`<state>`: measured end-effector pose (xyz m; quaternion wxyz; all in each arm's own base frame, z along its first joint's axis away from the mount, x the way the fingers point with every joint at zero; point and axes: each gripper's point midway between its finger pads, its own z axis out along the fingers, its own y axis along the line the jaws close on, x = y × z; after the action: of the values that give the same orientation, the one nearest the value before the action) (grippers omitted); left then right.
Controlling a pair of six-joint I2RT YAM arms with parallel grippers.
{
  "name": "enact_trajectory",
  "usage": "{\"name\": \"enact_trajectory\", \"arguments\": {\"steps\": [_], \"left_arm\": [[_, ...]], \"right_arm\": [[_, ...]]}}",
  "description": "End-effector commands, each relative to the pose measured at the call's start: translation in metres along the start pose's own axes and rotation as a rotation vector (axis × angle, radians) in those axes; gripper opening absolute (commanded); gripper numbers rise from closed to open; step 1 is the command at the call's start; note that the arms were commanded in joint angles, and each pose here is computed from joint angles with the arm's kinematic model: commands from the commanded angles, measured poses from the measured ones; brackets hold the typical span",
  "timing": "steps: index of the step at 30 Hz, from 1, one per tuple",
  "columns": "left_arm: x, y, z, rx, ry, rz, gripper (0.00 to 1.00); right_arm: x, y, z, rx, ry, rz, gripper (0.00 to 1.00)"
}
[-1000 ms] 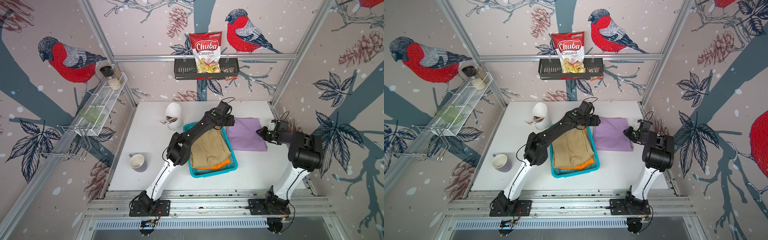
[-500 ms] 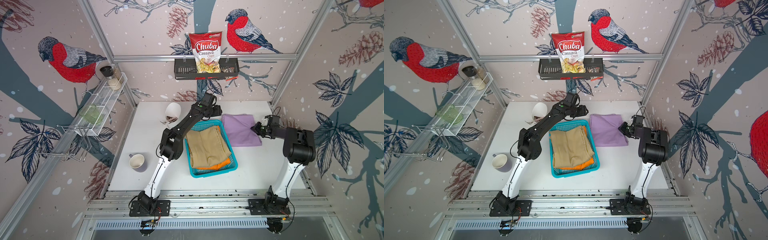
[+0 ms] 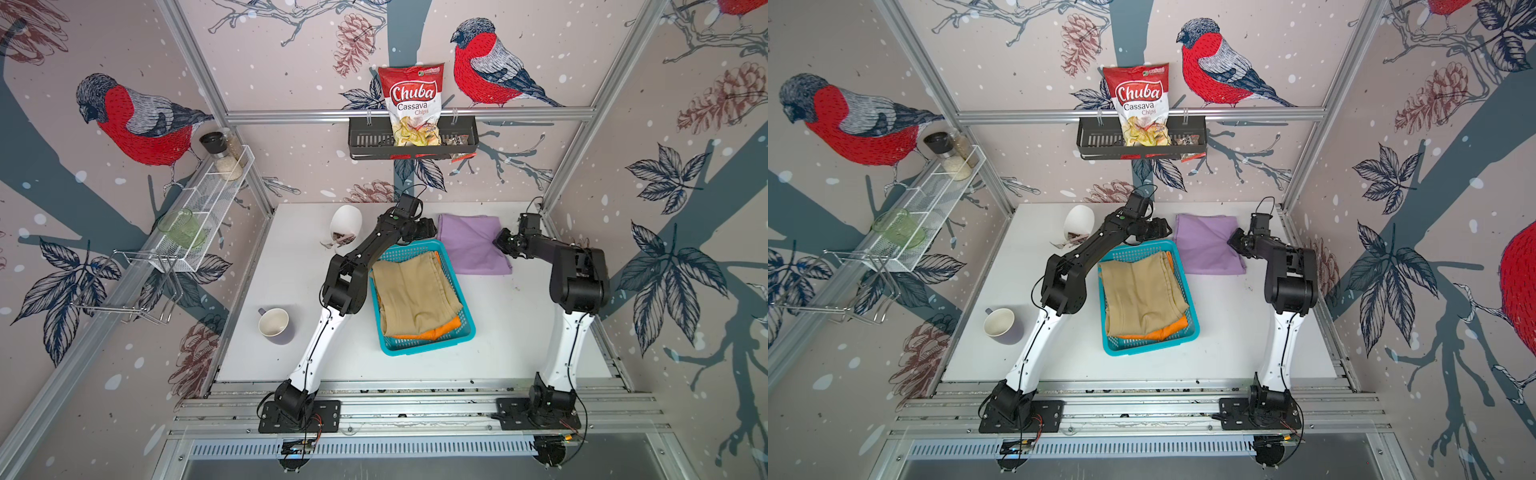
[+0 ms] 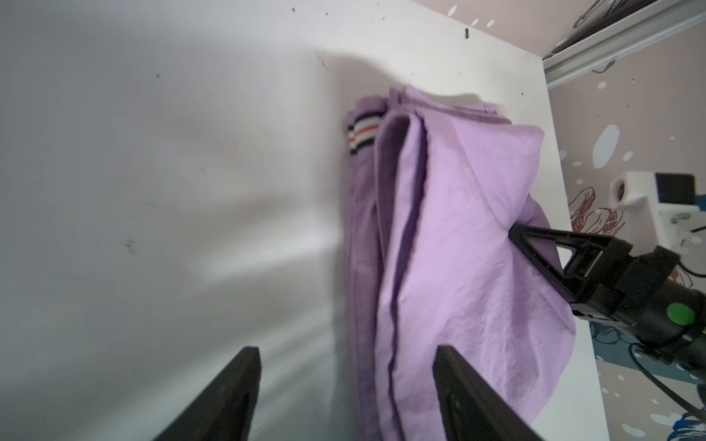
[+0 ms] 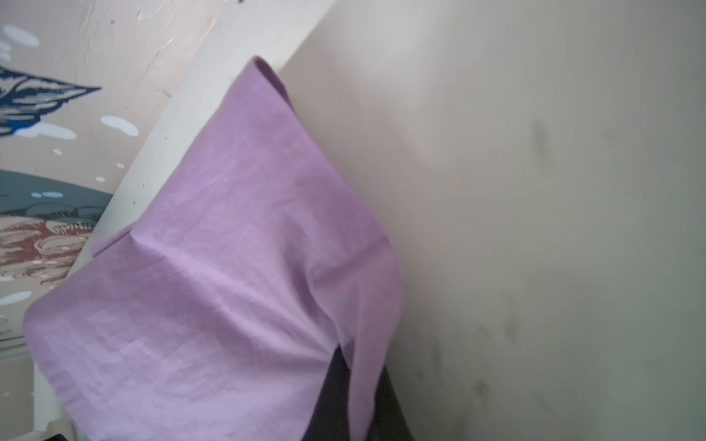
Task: Put the folded long pants in the basket
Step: Move the long pant to the center of the board.
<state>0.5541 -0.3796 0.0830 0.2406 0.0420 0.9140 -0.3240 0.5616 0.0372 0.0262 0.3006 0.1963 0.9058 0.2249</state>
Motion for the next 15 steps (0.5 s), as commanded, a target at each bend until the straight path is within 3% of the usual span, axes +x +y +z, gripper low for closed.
{"name": "enact_trajectory", "arguments": {"steps": [1, 12, 15], "left_arm": [[-0.004, -0.003, 0.004, 0.039, -0.013, 0.0, 0.77], [0.027, 0.058, 0.024, -0.131, 0.055, -0.062, 0.77], [0.032, 0.054, 0.029, -0.076, 0.063, -0.08, 0.77]], "right_arm": [[0.036, -0.007, 0.013, 0.087, 0.121, -0.038, 0.0], [0.054, 0.006, 0.022, 0.037, 0.147, 0.003, 0.0], [0.055, 0.009, 0.021, 0.029, 0.143, 0.003, 0.0]]}}
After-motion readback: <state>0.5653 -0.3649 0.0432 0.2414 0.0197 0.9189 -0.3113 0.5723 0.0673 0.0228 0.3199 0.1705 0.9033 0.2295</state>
